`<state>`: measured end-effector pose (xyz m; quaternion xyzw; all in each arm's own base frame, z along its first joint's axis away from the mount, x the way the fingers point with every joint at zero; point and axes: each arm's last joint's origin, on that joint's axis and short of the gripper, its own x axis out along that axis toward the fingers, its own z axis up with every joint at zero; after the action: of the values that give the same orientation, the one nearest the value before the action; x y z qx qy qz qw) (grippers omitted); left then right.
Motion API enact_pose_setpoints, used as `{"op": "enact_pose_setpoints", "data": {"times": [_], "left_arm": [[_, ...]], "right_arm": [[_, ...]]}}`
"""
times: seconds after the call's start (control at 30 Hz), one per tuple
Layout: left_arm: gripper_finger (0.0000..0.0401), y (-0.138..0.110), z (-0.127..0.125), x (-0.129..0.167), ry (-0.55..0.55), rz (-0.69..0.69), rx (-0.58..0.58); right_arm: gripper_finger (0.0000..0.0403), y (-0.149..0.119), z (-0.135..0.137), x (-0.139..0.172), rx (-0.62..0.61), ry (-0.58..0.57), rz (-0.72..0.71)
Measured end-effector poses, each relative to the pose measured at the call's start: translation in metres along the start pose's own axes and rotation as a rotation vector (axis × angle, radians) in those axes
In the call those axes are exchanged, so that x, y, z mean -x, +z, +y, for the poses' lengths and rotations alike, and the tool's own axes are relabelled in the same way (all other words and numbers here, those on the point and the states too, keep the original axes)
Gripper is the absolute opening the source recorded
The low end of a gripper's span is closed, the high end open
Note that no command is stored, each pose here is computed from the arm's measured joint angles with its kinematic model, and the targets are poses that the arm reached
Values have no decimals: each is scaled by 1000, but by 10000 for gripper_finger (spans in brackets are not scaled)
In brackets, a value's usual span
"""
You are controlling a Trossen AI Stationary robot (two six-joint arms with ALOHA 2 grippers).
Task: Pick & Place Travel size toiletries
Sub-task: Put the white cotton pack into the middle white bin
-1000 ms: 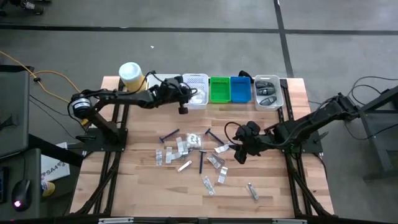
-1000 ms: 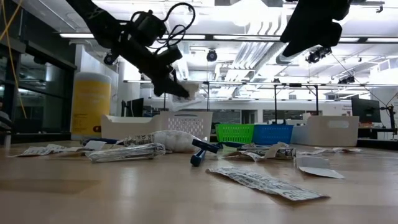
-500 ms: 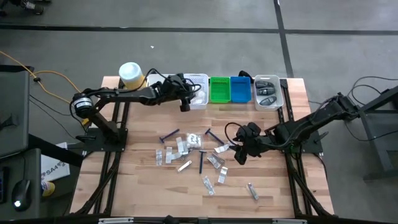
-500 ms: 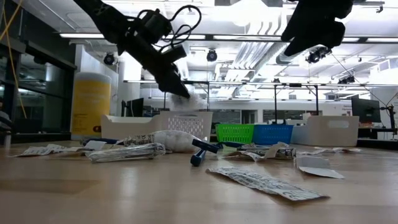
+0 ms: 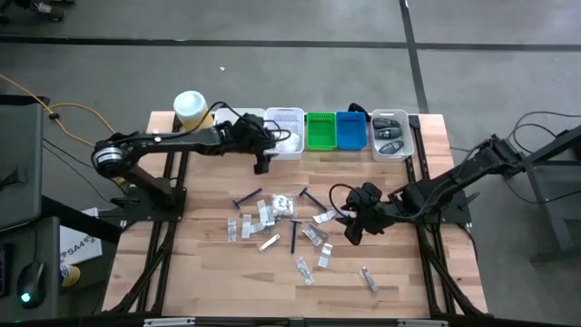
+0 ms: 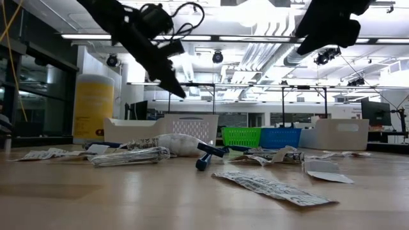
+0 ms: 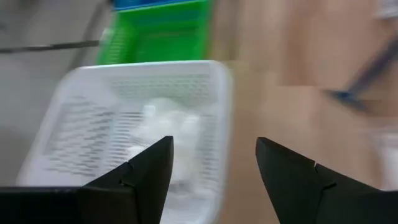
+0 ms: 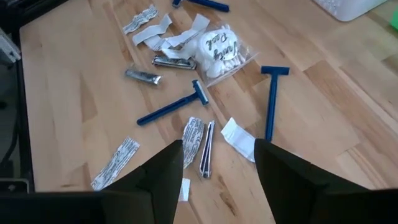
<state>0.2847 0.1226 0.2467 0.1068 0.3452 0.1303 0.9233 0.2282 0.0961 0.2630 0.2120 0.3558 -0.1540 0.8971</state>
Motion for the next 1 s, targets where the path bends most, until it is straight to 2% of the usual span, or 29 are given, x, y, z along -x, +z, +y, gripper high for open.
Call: {"op": "enact_pose_setpoints", "data": {"times": [0.1,0.27,0.4,0.63,0.8,1.0], "left_arm": [[219,-1,-18,9,-133,50,27],[215,3,-62,13,-251,101,-45],[214,5,-90,13,-266,116,-85],[214,11,-117,11,-278,95,-75],[214,9,-134,-2,-305,94,-124],[214,-5,-138,-24,-287,179,-137]], "right_arm": [[189,-4,3,2,37,12,8],[189,-8,7,4,61,22,6],[189,-10,9,5,69,19,-5],[189,-10,9,6,60,18,-12],[189,-9,10,6,55,23,-16],[189,-9,10,6,51,31,-23]]}}
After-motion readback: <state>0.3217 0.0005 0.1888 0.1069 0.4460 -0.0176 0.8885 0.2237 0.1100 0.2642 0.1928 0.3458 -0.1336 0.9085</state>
